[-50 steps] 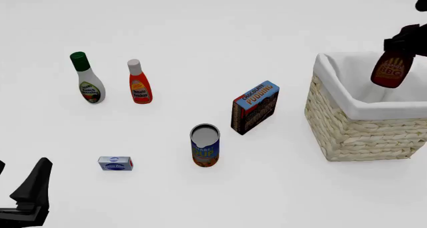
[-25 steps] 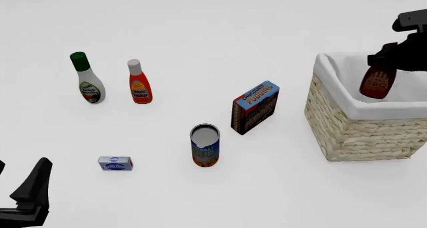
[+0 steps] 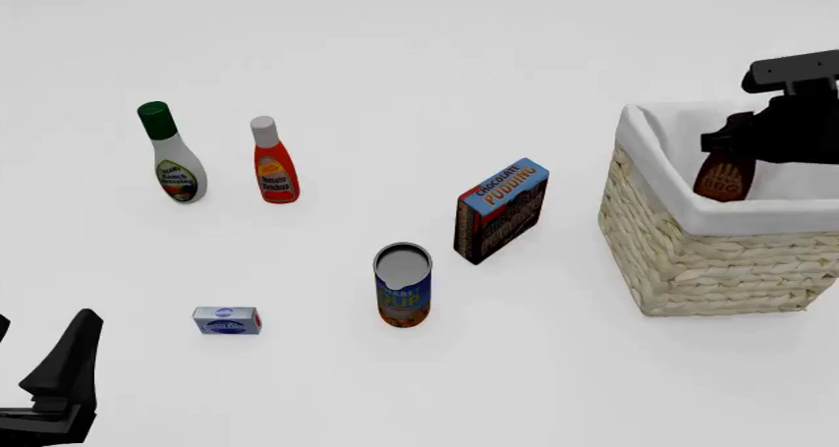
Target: Pick the bbq sauce and place it in the basket.
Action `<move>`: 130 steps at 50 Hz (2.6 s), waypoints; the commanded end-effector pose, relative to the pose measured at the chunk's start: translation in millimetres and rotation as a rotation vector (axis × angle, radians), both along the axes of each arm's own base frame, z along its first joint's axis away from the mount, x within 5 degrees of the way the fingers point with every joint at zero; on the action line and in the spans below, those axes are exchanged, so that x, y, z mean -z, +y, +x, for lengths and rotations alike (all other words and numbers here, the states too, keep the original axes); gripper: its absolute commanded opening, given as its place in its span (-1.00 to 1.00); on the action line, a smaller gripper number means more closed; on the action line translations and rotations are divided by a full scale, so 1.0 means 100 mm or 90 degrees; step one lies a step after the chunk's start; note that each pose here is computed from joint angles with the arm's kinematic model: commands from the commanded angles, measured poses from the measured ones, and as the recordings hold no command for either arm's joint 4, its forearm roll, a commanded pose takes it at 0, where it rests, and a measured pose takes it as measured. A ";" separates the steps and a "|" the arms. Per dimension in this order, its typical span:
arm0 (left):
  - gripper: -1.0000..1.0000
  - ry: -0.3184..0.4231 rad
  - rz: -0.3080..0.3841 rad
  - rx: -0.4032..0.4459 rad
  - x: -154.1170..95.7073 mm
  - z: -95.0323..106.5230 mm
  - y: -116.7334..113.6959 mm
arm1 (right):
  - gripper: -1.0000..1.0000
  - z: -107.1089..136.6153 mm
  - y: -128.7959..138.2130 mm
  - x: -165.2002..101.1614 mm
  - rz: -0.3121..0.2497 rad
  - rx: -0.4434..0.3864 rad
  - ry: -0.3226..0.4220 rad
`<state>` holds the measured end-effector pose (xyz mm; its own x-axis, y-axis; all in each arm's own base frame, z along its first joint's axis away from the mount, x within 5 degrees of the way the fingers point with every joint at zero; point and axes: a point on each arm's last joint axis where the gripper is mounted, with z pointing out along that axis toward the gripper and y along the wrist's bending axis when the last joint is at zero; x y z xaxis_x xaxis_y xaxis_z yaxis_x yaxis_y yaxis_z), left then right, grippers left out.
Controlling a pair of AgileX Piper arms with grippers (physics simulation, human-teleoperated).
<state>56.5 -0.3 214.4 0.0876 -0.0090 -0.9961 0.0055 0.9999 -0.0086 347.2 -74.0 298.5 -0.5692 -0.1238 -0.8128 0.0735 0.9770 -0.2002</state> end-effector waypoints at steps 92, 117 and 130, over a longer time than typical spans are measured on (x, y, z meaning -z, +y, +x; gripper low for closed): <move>1.00 0.000 0.000 0.000 0.00 0.00 0.00 | 1.00 -0.46 0.30 -0.99 -0.018 -0.041 -0.096; 1.00 0.000 0.000 0.000 0.00 0.00 0.00 | 1.00 -0.89 0.42 -1.50 -0.003 -0.043 -0.180; 1.00 0.000 0.000 0.000 0.00 0.00 0.00 | 1.00 -1.05 0.48 -1.57 0.005 -0.048 -0.201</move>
